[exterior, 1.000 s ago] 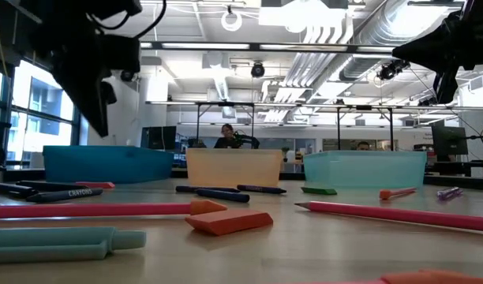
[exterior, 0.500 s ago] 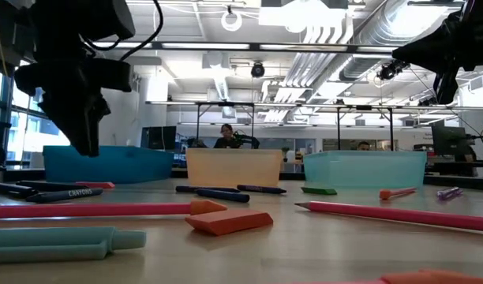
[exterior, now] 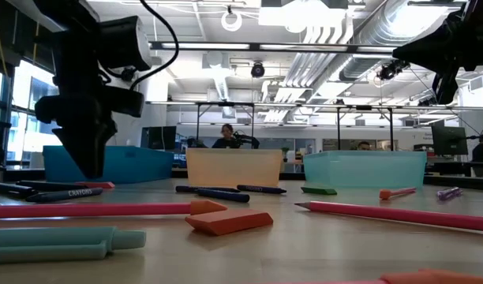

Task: Sort crayons/erasers/pens/pencils in bins
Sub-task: Put the pink eraser into the dark blue bin

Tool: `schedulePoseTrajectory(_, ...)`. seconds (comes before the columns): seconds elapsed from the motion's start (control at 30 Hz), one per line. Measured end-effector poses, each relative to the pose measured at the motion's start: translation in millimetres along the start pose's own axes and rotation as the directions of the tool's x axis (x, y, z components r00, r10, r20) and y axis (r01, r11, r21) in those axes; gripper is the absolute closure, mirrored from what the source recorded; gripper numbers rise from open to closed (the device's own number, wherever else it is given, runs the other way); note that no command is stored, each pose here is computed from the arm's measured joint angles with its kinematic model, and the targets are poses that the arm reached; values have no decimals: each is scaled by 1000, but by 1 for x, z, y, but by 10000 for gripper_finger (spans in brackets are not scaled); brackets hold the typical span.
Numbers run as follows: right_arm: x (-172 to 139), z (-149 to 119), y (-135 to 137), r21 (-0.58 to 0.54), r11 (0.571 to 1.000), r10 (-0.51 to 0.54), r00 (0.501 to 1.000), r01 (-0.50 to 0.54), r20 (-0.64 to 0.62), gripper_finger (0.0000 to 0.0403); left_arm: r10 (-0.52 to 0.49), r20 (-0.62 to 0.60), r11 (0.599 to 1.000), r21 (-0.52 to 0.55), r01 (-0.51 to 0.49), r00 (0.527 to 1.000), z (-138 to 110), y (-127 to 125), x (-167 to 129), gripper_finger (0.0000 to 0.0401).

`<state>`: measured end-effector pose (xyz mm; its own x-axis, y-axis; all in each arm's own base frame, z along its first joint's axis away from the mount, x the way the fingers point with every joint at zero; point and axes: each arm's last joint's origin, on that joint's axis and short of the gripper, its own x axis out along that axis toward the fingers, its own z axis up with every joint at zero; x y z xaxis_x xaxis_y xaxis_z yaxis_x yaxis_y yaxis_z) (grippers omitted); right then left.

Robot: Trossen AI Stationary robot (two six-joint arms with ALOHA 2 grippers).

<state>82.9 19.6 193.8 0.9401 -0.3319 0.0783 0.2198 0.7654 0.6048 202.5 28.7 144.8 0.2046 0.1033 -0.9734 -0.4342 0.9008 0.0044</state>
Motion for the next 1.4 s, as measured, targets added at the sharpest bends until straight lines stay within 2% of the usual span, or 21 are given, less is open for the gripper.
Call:
schedulePoseTrajectory(0.17,0,0,0,0,1000,0,1000,0,0,402,13,-16,1000,-5,-13,1000,2,6,3,215)
schedulePoseTrajectory(0.3,0,0,0,0,1000,0,1000,0,0,402,-25,-51,1000,8,25,998,3,8,10,215)
schedulePoseTrajectory(0.43,0,0,0,-2,1000,-1,1000,1,-2,402,-21,-83,1000,18,22,996,3,8,16,215)
schedulePoseTrajectory(0.73,0,0,0,-2,1000,-1,1000,1,-2,402,-26,-94,999,19,28,995,3,8,18,217)
schedulePoseTrajectory(1.1,0,0,0,-2,1000,-2,1000,2,-1,402,-36,-91,999,35,39,995,4,7,19,279)
schedulePoseTrajectory(1.4,0,0,0,-2,1000,-1,1000,1,-2,402,-43,-91,997,53,48,995,4,7,19,309)
